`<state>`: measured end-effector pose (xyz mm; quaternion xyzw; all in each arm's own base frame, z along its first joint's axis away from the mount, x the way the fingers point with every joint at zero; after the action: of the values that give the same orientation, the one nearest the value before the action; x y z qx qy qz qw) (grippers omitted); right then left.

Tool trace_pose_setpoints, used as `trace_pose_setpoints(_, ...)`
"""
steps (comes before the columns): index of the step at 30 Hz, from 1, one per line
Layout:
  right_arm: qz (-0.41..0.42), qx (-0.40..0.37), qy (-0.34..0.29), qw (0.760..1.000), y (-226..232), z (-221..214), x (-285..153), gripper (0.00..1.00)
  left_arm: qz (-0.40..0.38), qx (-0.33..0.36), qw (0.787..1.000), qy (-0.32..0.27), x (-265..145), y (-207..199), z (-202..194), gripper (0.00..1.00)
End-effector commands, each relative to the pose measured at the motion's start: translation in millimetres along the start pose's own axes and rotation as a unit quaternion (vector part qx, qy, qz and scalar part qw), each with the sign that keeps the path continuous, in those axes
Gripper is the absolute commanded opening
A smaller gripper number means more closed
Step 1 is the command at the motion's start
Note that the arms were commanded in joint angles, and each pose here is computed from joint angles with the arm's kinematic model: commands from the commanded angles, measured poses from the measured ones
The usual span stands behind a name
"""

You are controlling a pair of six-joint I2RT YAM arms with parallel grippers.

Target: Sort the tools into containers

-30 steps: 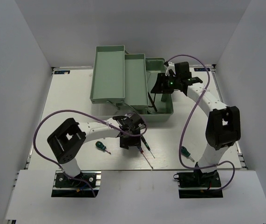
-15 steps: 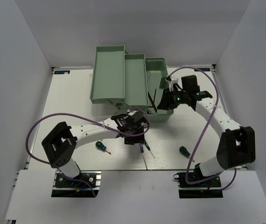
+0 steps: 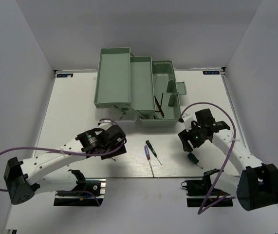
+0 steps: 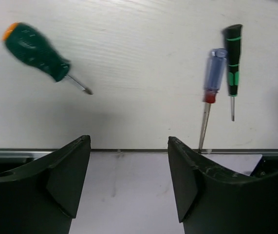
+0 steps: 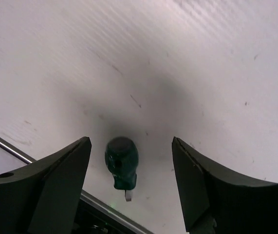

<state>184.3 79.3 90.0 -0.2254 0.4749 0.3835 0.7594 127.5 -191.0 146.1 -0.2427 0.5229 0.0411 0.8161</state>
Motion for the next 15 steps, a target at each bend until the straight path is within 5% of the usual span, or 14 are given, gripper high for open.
trace_pose_setpoints(1,-0.019,-0.018,0.050,0.998,1,-30,-2,0.73,0.038,-0.045,0.998,-0.033,-6,27,7,0.76)
trace_pose_setpoints(10,0.019,-0.016,0.092,0.995,16,-57,18,0.71,0.065,-0.069,0.994,-0.053,-10,56,8,0.84)
trace_pose_setpoints(14,0.010,-0.016,0.116,0.993,15,-72,25,0.62,0.061,-0.104,0.991,-0.066,-4,59,10,0.84)
trace_pose_setpoints(15,0.011,-0.019,0.119,0.993,16,-75,26,0.51,0.058,-0.111,0.990,-0.067,-1,61,9,0.84)
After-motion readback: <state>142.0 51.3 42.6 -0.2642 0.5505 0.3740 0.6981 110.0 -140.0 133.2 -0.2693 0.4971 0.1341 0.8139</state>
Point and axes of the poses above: each gripper's point midway between its finger pads, its own x axis out along the fingers, its own y axis along the line the jaws close on, z = x × y, the point moved 3 cm from there along -x, back along the fingers, and after that the axes turned 11 degrees about -x, right-handed, at the moved point
